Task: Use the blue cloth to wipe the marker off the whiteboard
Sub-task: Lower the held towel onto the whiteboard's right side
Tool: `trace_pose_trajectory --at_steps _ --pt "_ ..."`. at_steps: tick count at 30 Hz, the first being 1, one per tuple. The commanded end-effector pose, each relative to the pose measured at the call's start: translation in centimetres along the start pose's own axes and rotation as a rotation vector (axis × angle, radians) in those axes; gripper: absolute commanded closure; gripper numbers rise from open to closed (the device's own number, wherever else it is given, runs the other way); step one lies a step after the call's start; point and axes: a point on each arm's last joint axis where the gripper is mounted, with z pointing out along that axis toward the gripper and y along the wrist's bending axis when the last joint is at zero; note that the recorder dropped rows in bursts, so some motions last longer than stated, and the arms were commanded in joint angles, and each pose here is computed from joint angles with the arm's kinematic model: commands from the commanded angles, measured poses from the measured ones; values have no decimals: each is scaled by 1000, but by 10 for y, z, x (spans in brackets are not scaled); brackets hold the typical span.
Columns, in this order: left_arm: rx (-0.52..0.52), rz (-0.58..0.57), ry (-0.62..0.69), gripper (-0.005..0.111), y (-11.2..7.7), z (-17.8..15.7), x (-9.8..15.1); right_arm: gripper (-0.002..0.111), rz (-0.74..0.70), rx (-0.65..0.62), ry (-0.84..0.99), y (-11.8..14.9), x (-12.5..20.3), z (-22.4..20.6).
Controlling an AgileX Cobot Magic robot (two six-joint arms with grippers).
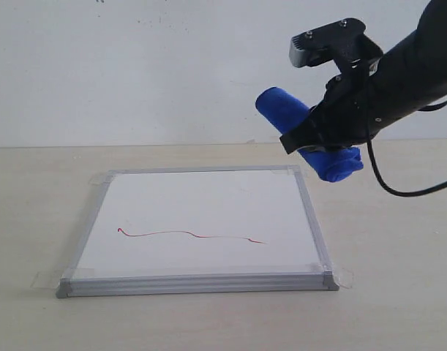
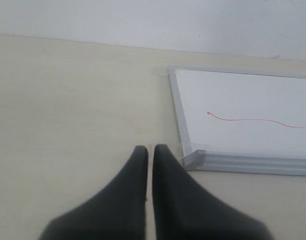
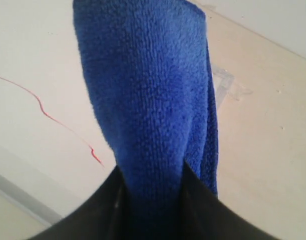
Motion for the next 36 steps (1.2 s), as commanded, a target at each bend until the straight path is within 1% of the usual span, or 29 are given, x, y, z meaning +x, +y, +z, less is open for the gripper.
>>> trace_pose_trajectory --at_steps 1,5,10,16,24,29,36 --pt "9 -17 -4 103 -1 0 -1 108 0 11 56 -7 -6 28" --pt "9 -17 -4 103 -1 0 -1 108 -1 2 108 -10 -8 66" --pt "9 -17 -4 103 -1 0 -1 108 -5 -8 173 -12 0 108" --pt "9 -17 -4 103 -1 0 -1 108 -33 -19 219 -11 12 133" --pt "9 -17 -4 103 -1 0 -1 108 -51 -28 256 -9 23 149" --pt "9 -17 -4 103 -1 0 -1 108 -71 -53 292 4 32 163" --pt "9 -17 -4 103 -1 0 -1 108 -145 -109 305 43 33 170"
